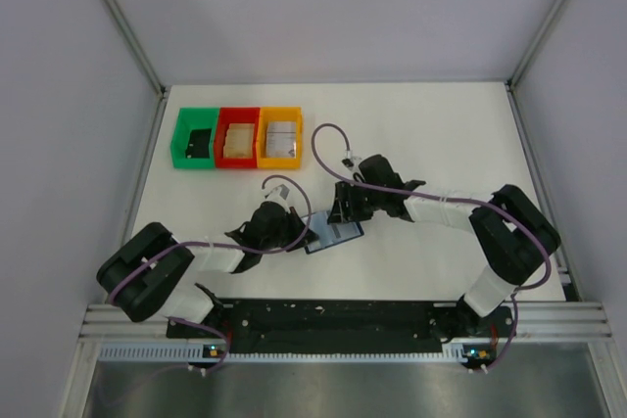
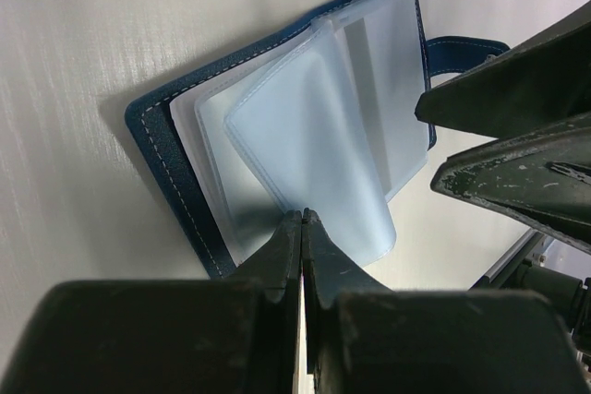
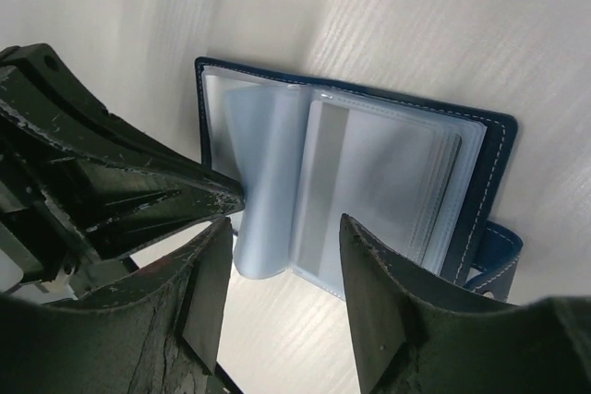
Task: Take the credit cards out of the card holder
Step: Remove the credit card from the card holder.
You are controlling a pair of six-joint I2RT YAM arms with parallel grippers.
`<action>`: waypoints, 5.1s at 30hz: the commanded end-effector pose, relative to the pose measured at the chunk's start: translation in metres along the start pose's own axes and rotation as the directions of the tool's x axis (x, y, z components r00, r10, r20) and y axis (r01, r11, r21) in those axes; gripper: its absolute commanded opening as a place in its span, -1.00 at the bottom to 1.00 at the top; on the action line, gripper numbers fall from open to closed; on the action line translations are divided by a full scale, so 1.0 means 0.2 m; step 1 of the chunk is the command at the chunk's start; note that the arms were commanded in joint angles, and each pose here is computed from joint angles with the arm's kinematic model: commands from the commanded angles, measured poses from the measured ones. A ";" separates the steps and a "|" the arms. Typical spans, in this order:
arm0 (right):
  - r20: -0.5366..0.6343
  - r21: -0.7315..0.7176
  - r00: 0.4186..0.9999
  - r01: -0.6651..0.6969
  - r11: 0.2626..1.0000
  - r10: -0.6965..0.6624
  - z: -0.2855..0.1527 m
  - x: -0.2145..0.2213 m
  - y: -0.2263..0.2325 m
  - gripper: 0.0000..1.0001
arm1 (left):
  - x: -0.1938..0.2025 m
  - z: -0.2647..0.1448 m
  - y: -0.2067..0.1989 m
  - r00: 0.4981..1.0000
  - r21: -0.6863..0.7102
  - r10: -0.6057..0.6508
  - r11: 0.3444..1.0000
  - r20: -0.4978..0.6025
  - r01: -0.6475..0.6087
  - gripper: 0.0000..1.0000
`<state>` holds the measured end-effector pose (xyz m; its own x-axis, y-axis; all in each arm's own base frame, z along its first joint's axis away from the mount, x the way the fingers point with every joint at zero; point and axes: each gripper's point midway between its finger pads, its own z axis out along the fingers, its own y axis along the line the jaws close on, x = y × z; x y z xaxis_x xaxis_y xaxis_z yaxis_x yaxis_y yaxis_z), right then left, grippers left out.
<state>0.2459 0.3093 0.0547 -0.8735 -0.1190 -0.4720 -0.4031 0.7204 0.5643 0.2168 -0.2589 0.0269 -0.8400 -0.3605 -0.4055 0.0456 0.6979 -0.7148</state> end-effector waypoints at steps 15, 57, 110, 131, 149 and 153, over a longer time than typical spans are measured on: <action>0.045 0.167 0.998 0.024 0.986 -0.031 -0.14 -0.01 -0.04 -0.07 | -0.10 -0.04 -0.03 0.995 -0.031 0.079 0.997 0.066 -0.077 -1.00; -0.037 0.198 0.997 -0.053 0.979 0.062 -0.09 0.14 -0.11 -0.28 | -0.05 -0.02 0.02 0.992 -0.097 0.126 0.987 0.003 -0.125 -1.00; 0.030 0.252 0.998 -0.054 0.966 0.048 -0.18 0.06 -0.12 -0.23 | -0.03 -0.02 -0.01 0.990 -0.079 0.144 0.986 -0.005 -0.144 -1.00; 0.011 0.213 0.998 -0.063 0.975 0.062 -0.11 0.07 -0.08 -0.28 | -0.03 -0.01 -0.01 0.989 -0.078 0.145 0.986 -0.006 -0.145 -1.00; -0.016 0.176 0.997 -0.077 0.981 0.081 -0.05 0.11 -0.07 -0.30 | -0.03 -0.01 -0.01 0.989 -0.078 0.148 0.986 -0.007 -0.148 -1.00; 0.003 0.159 0.997 -0.072 0.985 0.072 -0.07 0.07 -0.05 -0.45 | -0.03 -0.01 -0.01 0.989 -0.077 0.149 0.986 -0.006 -0.149 -1.00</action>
<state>0.2248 0.2705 0.0312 -0.9209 -0.0691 -0.3837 -0.2467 0.8653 0.4363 0.2160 -0.2505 0.0252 -0.8375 -0.2591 -0.4812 0.0958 0.7972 -0.5961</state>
